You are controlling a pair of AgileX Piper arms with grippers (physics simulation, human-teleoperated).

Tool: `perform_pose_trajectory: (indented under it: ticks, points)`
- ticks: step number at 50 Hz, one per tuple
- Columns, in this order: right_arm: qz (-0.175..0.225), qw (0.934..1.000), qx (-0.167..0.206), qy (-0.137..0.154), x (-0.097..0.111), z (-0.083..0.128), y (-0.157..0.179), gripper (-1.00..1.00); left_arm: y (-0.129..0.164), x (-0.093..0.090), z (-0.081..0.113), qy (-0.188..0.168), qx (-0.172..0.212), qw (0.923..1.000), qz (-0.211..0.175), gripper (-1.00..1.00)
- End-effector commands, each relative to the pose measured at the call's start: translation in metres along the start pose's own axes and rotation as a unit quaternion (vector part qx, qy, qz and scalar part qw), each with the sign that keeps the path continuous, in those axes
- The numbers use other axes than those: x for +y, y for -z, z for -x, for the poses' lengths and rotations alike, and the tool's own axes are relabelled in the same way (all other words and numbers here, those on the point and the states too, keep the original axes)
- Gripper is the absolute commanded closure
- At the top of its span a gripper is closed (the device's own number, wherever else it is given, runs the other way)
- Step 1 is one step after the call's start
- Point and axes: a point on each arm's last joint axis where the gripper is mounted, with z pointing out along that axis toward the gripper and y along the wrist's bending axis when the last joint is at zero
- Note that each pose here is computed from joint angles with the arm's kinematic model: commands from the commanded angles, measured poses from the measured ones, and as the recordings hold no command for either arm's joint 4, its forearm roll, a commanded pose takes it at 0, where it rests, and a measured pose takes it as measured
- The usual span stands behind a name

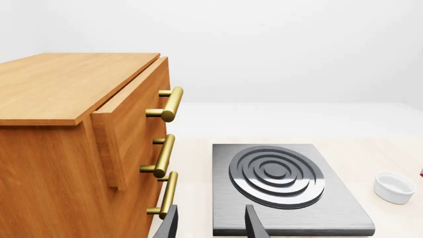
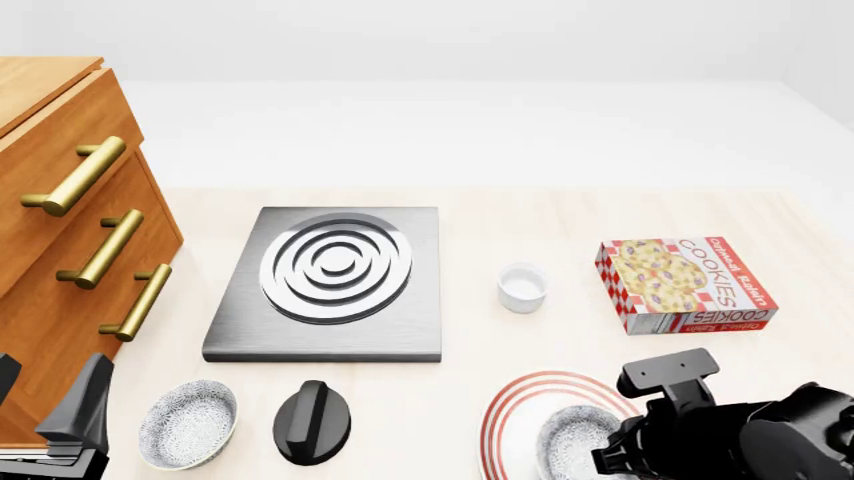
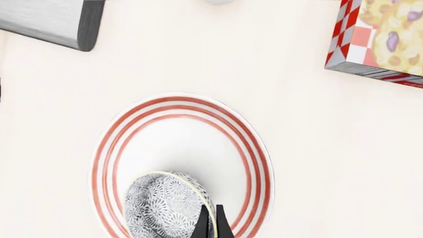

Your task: Pick the akita bowl between the plate and the ramekin and place it on the plate.

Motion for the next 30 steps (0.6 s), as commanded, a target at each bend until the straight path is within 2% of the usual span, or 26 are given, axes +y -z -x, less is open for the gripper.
perform_pose_trajectory:
  ticks: [1,6,21,22,24,30]
  points:
    - [0.001,1.0,0.006,-0.006,0.001,0.0,-0.018,1.0,0.0,0.0,0.0,0.0,0.0,1.0,0.0,-1.0]
    - [0.001,0.9999,0.009,-0.013,0.002,0.001,-0.024,1.0,0.0,0.0,0.0,0.0,0.0,1.0,0.0,-1.0]
    - [0.003,0.9999,0.017,0.001,0.005,0.001,-0.037,1.0,0.0,0.0,0.0,0.0,0.0,1.0,0.0,-1.0]
    - [0.002,0.9999,0.016,-0.001,0.005,0.002,-0.035,-1.0,0.0,0.0,0.0,0.0,0.0,1.0,0.0,-1.0]
    - [0.001,1.0,0.003,0.007,0.002,0.008,-0.023,-1.0,0.0,0.0,0.0,0.0,0.0,1.0,0.0,-1.0]
    - [-0.004,0.9994,-0.033,0.003,-0.003,0.023,0.02,-1.0,0.0,0.0,0.0,0.0,0.0,1.0,0.0,-1.0]
